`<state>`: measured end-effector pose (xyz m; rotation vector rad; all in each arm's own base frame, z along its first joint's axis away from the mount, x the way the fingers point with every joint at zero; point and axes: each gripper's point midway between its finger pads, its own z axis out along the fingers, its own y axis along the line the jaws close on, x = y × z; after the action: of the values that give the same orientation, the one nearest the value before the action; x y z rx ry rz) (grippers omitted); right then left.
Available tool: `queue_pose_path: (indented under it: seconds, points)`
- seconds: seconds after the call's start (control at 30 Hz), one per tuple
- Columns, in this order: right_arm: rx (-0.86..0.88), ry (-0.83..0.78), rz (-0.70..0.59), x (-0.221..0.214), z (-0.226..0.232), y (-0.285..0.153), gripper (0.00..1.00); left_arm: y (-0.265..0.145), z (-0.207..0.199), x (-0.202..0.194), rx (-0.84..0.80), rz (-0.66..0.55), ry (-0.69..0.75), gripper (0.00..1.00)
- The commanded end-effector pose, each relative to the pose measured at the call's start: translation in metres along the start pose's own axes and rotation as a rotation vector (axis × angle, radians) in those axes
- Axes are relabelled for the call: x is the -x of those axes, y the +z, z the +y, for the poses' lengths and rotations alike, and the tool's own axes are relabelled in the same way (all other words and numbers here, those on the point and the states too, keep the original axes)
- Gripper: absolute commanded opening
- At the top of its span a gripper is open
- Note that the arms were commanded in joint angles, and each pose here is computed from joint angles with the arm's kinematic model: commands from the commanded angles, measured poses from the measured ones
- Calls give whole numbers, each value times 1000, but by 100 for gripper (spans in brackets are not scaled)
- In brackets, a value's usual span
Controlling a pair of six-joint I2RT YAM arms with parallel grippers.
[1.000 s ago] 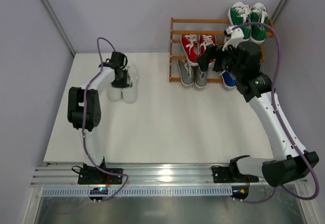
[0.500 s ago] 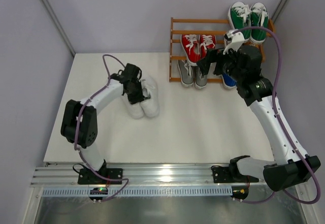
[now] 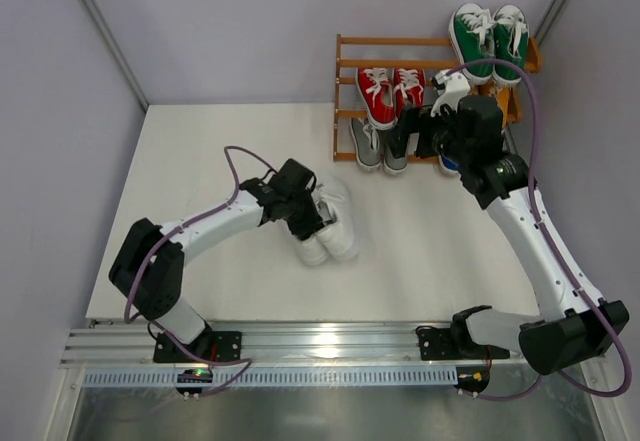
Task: Place and organize the shoes onto the shoe shelf
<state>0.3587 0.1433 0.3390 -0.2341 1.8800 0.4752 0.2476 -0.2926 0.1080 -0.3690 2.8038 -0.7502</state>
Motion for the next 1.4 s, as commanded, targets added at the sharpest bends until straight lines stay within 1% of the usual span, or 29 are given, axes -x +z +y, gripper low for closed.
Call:
queue_pose_path:
  seconds: [0.0,0.03,0.07,0.1,0.13,0.17,0.2,0.27,0.3,0.37,0.47,0.5,0.57,0.6,0.63,0.67,0.7,0.73,0.77,0.8,0.83,0.87,0.9,0.93,0.97,1.0,1.23,1.33,1.37]
  points:
    - [-33,35,92,-17,1,6,97,6,-49,-22,-185,83,-114,8]
    - [-41,30,111,-21,2,6,97,9,-53,-28,-203,116,-133,13]
    - [-44,27,131,-25,4,5,97,10,-56,-29,-218,119,-131,19]
    - [-46,14,135,-26,9,5,98,7,-62,-28,-234,112,-117,37]
    - [-47,7,131,-25,11,2,99,4,-62,-28,-230,104,-106,46]
    - [-56,4,143,-29,12,0,100,-3,-62,-22,-234,67,-84,54]
    - [-61,-2,152,-32,14,-1,100,-8,-62,-19,-230,42,-72,69]
    - [-61,4,165,-37,16,-5,100,-23,-60,-12,-228,-21,-47,82]
    - [-57,1,178,-43,18,-6,100,-26,-59,-10,-226,-32,-44,89]
    - [-50,0,183,-48,22,-9,100,-38,-56,-6,-218,-50,-42,91]
    - [-41,-6,209,-62,28,-13,100,-68,-55,7,-209,-134,0,93]
    - [-39,2,227,-71,29,-13,100,-85,-56,15,-222,-199,29,93]
    - [-12,3,237,-80,38,-13,100,-106,-54,25,-225,-259,39,93]
    - [-4,6,254,-90,40,-14,100,-115,-49,27,-211,-281,42,93]
    - [6,13,260,-96,44,-13,99,-132,-45,37,-216,-339,49,93]
    - [37,9,264,-102,56,-12,100,-141,-43,42,-219,-363,51,93]
    - [50,13,296,-119,59,-10,100,-148,-34,49,-196,-405,45,95]
    - [66,34,310,-128,67,-9,100,-165,-24,64,-185,-487,44,96]
    - [94,36,305,-133,76,-5,100,-172,-17,69,-174,-522,43,99]
    - [117,32,351,-155,86,-3,100,-176,-5,79,-149,-556,28,100]
    - [124,48,367,-164,93,-2,100,-179,3,82,-137,-572,23,100]
    - [122,53,359,-167,96,1,100,-185,7,84,-143,-583,29,100]
    - [117,52,380,-181,99,1,100,-184,20,89,-116,-584,6,100]
    - [117,77,380,-185,101,3,100,-185,25,89,-108,-584,2,100]
    - [96,89,351,-184,100,10,100,-184,30,88,-97,-576,3,100]
    - [97,91,361,-194,102,11,100,-179,38,89,-77,-566,-10,100]
    - [112,114,431,-224,120,29,100,-165,58,78,-36,-536,-23,100]
    - [111,123,471,-239,125,36,100,-164,63,77,-24,-540,-24,100]
    - [100,115,505,-251,125,39,100,-164,64,76,-19,-538,-22,100]
